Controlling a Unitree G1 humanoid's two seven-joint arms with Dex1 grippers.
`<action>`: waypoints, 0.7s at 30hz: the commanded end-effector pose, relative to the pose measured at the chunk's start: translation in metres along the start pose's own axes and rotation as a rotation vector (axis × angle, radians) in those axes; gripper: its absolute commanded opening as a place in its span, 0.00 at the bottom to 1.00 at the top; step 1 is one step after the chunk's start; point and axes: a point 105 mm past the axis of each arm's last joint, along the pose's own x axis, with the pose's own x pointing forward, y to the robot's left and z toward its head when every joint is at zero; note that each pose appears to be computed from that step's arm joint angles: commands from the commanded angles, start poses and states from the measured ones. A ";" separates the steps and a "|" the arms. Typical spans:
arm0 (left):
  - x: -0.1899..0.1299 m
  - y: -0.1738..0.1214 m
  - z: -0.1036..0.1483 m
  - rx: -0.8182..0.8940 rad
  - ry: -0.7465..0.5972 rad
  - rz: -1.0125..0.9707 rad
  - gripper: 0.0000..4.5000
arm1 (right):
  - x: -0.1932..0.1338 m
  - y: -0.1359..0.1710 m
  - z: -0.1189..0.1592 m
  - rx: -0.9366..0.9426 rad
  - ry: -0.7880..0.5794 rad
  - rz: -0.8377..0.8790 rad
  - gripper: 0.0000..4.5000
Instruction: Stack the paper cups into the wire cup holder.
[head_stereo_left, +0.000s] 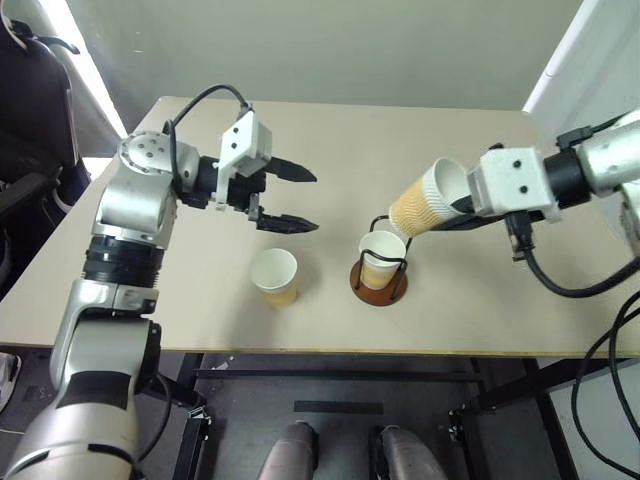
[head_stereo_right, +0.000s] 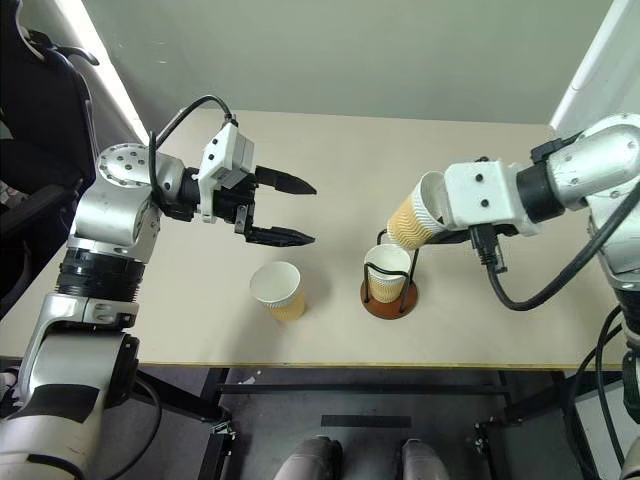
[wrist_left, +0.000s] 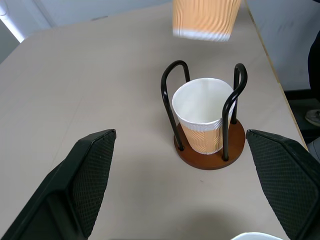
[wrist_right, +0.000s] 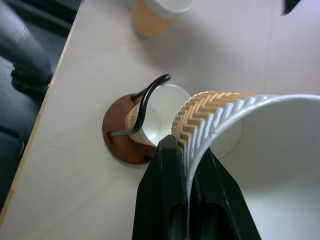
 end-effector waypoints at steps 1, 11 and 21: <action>-0.005 0.002 0.013 0.048 -0.015 0.019 1.00 | 0.000 -0.008 0.004 -0.057 0.011 -0.024 0.01; -0.006 0.002 0.015 0.050 -0.011 0.027 1.00 | 0.023 0.004 -0.001 -0.077 0.004 0.047 0.01; -0.005 0.001 0.017 0.052 -0.017 0.029 1.00 | 0.035 0.007 -0.014 -0.122 0.059 0.053 0.01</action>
